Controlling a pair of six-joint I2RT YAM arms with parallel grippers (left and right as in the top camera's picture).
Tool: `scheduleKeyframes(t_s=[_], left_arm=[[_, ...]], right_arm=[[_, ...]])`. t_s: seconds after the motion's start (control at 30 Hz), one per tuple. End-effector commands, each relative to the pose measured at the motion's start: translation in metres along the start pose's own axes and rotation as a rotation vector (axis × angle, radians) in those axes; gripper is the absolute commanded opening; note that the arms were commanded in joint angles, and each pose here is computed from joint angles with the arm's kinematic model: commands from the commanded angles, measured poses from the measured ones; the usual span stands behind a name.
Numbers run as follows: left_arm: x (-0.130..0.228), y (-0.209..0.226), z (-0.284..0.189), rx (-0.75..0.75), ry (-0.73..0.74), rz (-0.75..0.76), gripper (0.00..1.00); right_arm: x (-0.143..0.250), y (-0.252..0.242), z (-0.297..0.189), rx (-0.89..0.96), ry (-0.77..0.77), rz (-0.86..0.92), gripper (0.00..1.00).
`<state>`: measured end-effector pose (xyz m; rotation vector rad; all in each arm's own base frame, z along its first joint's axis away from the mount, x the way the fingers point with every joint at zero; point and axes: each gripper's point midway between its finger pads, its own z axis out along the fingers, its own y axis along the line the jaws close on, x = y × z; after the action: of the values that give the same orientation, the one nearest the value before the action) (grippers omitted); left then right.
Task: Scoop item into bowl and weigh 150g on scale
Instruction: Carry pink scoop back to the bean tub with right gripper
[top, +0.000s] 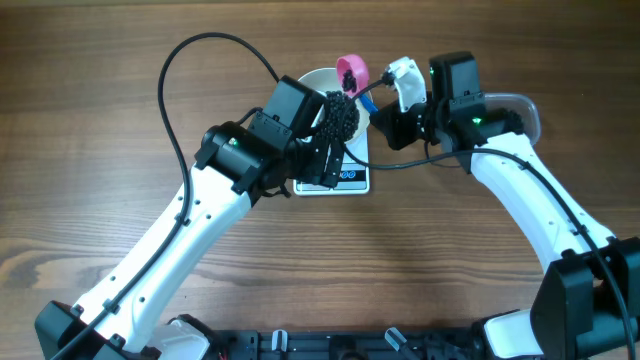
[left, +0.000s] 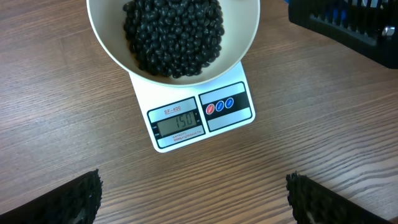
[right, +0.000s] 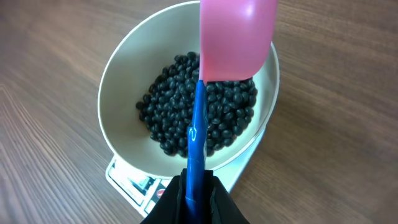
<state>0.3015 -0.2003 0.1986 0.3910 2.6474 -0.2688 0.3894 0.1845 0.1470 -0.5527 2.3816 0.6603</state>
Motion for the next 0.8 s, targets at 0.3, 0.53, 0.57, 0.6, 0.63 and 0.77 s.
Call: scheduleKeyframes(t_s=[0.3, 0.53, 0.57, 0.6, 0.63, 0.77], left_arm=[[-0.006, -0.001, -0.009, 0.001, -0.03, 0.015, 1.0], [-0.006, -0.001, -0.008, 0.001, -0.03, 0.015, 1.0], [-0.006, -0.001, -0.009, 0.001, -0.03, 0.015, 1.0], [-0.006, -0.001, -0.008, 0.001, -0.03, 0.015, 1.0], [-0.006, -0.001, -0.009, 0.001, -0.03, 0.015, 1.0], [-0.006, -0.001, -0.009, 0.001, -0.03, 0.015, 1.0]], right_arm=[[-0.037, 0.001, -0.017, -0.165, -0.125, 0.431, 0.04], [-0.047, -0.053, -0.066, -0.221, -0.221, 0.563, 0.05], [-0.045, -0.061, -0.072, -0.22, -0.231, 0.581, 0.04], [-0.042, -0.078, -0.082, -0.203, -0.248, 0.62, 0.04], [-0.038, -0.089, -0.088, -0.185, -0.255, 0.645, 0.04], [-0.017, -0.132, -0.113, -0.11, -0.28, 0.771, 0.04]])
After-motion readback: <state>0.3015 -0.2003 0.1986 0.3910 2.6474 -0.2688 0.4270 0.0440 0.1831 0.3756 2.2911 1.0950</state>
